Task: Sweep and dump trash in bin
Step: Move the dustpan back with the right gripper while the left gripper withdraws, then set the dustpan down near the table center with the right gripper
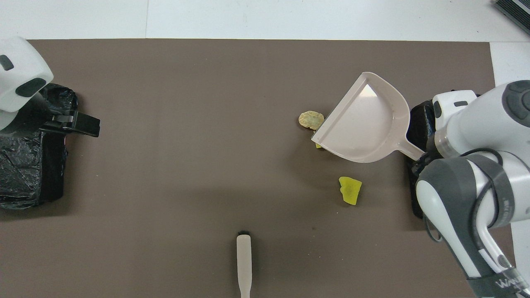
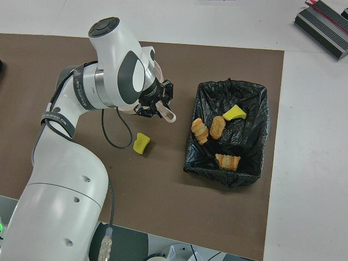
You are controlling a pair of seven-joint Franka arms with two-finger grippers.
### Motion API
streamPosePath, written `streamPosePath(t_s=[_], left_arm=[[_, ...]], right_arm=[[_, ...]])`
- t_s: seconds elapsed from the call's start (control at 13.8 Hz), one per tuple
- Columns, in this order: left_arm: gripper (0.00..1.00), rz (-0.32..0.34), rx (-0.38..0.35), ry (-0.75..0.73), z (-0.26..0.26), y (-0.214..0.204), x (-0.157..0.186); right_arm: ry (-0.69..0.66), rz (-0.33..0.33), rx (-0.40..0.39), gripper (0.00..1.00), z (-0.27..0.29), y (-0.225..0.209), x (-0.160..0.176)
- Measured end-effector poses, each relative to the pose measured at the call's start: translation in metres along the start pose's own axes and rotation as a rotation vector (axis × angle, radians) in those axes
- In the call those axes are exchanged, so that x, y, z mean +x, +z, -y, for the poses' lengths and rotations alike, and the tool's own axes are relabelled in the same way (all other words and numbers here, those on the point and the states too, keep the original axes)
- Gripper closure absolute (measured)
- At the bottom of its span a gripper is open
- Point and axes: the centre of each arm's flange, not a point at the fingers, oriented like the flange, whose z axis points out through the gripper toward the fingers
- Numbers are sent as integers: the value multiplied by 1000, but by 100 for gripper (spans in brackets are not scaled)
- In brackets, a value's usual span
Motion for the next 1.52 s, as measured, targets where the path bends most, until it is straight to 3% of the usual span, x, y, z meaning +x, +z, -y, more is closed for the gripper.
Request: streamPosePath(t_s=[0.29,0.79,1.37,1.52], left_arm=[[0,-9,1,-3,3,-4,0],[0,-14,1,-6,5,-7,0],[0,-23,1,-6,4,-13,-3],[0,-22,1,-7,5,-12,-3]], right_arm=[[294,-33,22,68,45,8,49],[599,-108,105,68,138,14,151],[815,-111,166,68,230,66,284],[830,-100,174,68,241,84,302]])
